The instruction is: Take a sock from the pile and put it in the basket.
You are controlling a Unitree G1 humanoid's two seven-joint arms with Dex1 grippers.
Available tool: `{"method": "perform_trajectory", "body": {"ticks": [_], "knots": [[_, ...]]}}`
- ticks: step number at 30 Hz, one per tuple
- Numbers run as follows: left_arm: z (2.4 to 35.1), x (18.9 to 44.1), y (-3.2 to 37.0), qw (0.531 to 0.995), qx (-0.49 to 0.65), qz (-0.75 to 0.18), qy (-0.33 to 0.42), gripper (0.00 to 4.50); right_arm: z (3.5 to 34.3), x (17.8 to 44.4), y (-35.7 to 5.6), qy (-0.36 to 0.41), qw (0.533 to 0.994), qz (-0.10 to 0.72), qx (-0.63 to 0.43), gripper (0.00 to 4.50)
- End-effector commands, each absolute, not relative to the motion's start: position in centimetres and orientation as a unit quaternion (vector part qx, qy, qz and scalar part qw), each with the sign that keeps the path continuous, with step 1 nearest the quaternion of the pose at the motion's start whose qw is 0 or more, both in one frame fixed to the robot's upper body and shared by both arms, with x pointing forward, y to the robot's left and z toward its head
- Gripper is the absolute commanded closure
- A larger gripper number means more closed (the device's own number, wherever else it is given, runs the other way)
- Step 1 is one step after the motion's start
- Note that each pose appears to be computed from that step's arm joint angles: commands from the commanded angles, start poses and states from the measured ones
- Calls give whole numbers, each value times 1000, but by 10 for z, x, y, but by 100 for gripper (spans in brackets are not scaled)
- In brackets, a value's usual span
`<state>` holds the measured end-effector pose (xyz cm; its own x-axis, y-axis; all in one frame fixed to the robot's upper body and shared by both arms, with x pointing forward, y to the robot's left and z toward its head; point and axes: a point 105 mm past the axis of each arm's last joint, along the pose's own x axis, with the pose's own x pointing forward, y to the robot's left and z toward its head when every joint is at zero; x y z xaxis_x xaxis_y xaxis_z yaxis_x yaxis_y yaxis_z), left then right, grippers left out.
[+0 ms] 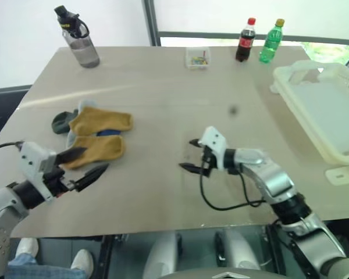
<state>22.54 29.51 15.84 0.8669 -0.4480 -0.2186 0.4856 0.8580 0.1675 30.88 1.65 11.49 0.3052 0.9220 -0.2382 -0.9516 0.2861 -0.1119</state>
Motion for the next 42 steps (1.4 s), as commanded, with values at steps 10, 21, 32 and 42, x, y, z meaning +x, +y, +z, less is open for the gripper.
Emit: {"method": "perform_trajectory", "body": {"ticks": [10,21,32,42], "knots": [[152,224,302,977,127,-151,84,0,179,295,2,-4,756,652,-62,18],[122,255,246,970,136,-190,60,0,185,292,-24,-1,776,625,-87,18],[116,282,217,979,149,-132,44,0,182,297,-31,1,794,601,-93,18],[110,284,232,982,173,-25,65,0,179,299,-31,3,799,596,-87,18]]}}
